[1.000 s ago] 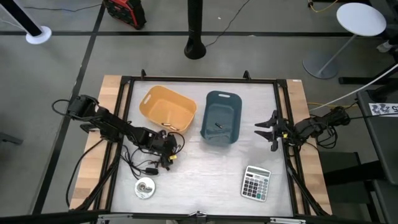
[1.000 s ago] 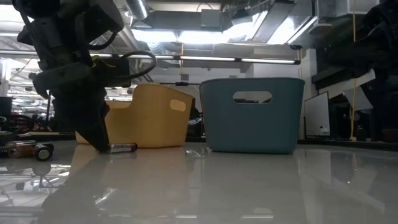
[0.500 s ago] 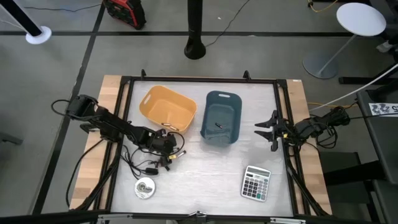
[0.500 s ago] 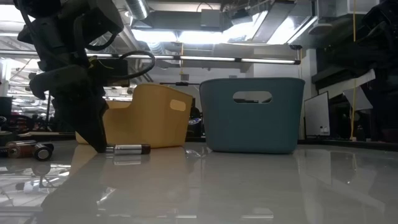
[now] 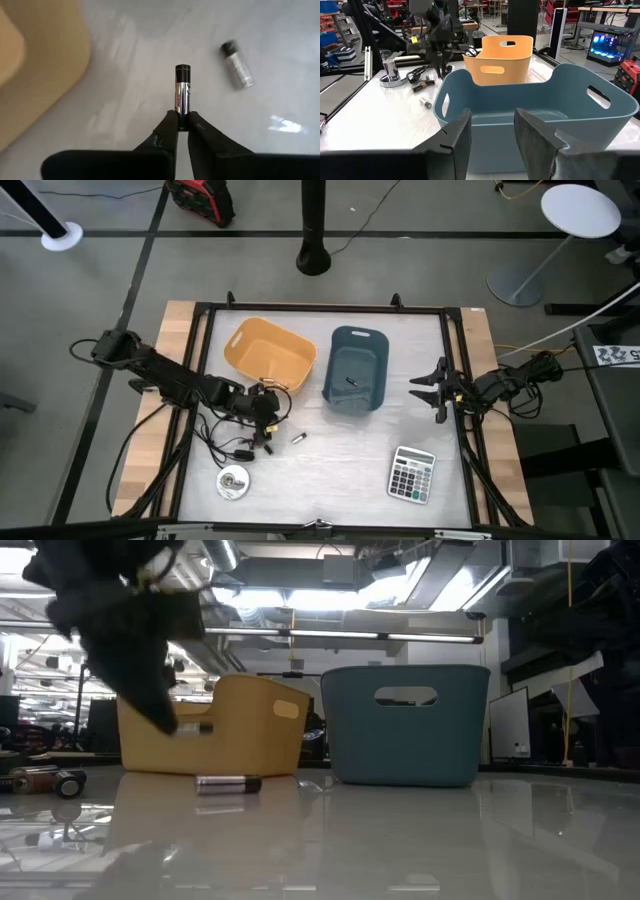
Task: Sort batteries
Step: Put the silver battery into the blue bin
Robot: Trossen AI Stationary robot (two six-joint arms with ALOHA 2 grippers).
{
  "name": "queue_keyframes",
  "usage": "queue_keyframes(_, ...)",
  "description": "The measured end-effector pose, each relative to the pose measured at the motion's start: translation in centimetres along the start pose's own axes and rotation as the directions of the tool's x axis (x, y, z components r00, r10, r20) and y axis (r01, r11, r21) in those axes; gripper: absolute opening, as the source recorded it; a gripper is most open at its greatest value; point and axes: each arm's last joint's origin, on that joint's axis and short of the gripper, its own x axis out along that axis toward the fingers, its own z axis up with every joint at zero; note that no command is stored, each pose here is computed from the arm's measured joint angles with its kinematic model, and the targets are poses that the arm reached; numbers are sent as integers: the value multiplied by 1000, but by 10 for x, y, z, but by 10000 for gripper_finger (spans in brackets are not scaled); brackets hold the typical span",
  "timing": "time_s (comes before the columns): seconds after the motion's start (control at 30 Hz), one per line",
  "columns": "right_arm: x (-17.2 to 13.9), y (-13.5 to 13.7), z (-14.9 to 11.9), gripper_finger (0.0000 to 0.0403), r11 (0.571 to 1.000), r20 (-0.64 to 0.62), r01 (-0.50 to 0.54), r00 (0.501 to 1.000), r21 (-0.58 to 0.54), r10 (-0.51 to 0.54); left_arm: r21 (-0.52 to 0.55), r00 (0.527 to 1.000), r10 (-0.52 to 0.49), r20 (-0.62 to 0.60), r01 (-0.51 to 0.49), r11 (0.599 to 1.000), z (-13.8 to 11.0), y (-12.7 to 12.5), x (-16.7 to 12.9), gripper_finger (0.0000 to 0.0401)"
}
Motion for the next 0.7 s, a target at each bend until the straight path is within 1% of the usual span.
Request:
queue_keyframes(0.2,0,0,0,145,1000,0,-3,1000,0,3,-22,989,-77,129,81,997,11,1,-32,26)
queue_keyframes(0.3,0,0,0,145,1000,0,-3,1000,0,3,-21,971,-85,221,92,996,17,5,-50,22)
queue_keyframes(0.37,0,0,0,145,1000,0,-3,1000,0,3,-28,955,-44,292,55,998,21,10,-61,21)
queue_keyframes(0.5,0,0,0,145,1000,-1,-4,1000,0,4,-69,909,99,406,-78,995,27,25,-77,29)
queue_keyframes(0.57,0,0,0,145,1000,-1,-4,1000,0,4,-65,892,149,427,-134,989,29,31,-80,36)
queue_keyframes(0.63,0,0,0,145,1000,-1,-4,1000,0,4,-54,888,178,424,-172,984,31,37,-79,44)
queue_keyframes(0.7,0,0,0,145,1000,0,-4,1000,0,4,-66,885,209,417,-200,978,33,43,-77,53)
